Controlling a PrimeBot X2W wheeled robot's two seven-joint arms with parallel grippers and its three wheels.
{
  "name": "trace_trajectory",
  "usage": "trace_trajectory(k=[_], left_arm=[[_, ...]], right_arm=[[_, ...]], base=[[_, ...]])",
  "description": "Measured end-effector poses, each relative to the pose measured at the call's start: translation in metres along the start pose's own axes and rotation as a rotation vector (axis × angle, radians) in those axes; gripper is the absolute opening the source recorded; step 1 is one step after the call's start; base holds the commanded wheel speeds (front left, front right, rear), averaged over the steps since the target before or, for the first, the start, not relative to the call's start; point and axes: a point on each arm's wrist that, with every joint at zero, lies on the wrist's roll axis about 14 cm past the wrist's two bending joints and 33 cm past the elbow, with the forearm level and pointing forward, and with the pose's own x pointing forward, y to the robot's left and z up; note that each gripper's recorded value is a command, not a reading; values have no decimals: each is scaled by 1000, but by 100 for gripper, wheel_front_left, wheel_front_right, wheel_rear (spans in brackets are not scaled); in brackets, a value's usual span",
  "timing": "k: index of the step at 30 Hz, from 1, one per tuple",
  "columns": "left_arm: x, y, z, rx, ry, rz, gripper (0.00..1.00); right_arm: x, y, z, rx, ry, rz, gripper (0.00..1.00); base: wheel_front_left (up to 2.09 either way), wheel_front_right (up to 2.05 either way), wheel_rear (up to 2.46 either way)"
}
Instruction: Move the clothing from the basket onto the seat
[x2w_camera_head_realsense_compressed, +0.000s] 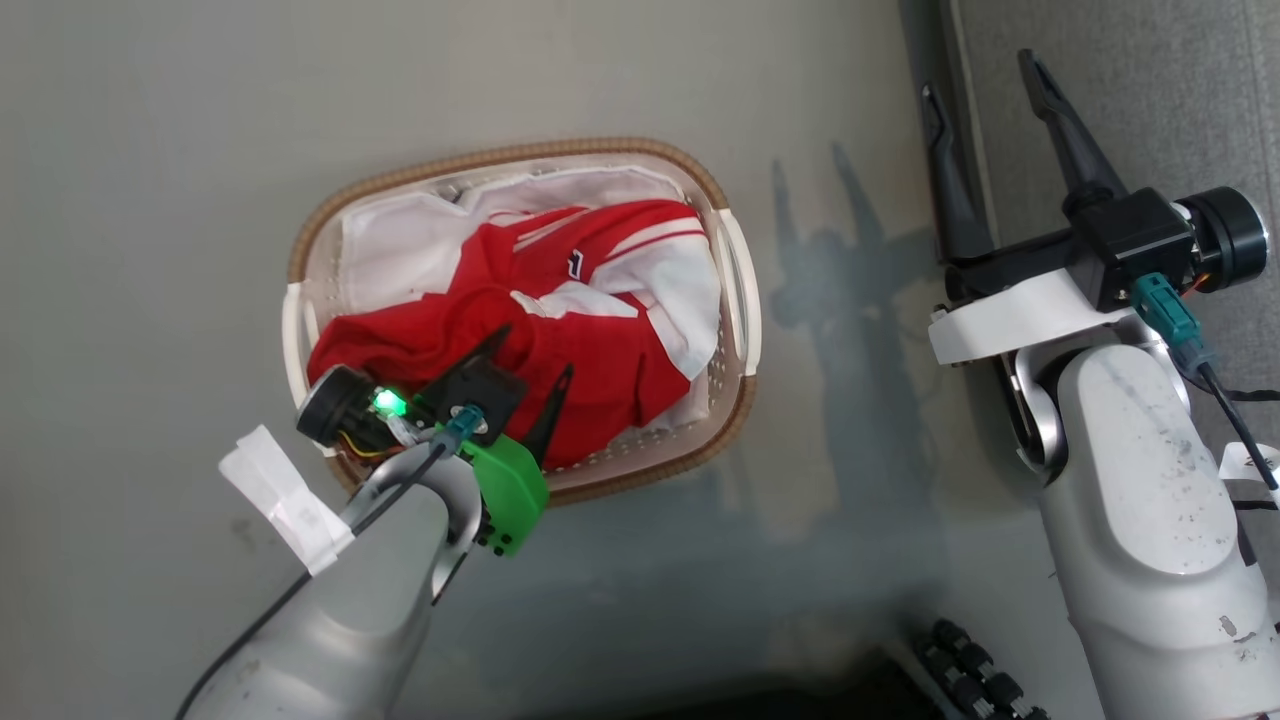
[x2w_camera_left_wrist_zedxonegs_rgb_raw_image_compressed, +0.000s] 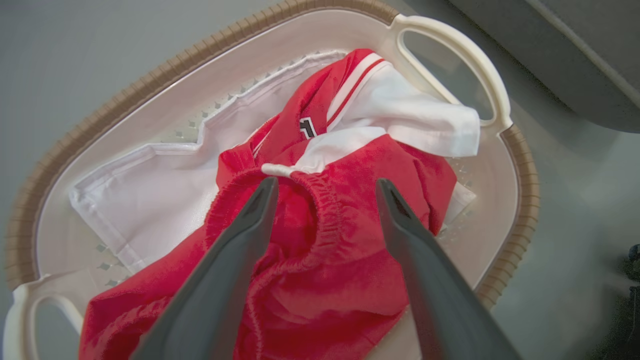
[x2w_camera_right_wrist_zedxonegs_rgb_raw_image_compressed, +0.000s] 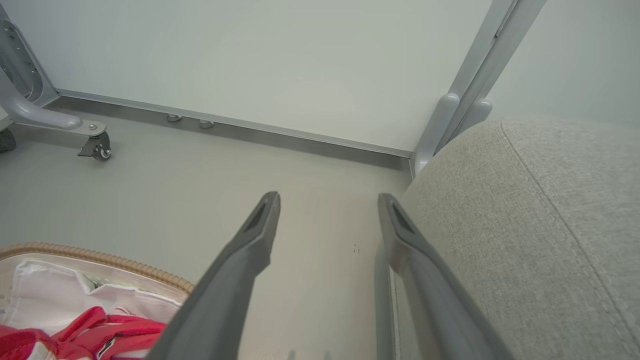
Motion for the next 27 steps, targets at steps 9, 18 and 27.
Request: trace_trajectory(k=[9,18,27], left_arm=[[22,8,-44,-17,122,-35,100],[30,-21,-58,-73,172,-106,23],[20,-12,-20,-70,72,-86,0]], right_arm=[[-4,-11,-41,-4,82,-28,100],[-13,-15,-53,-7,121,-39,100],[-14,-10,-34,32,88,-35,100]], base=[[0,0,0],[0,0,0],[0,0,0]])
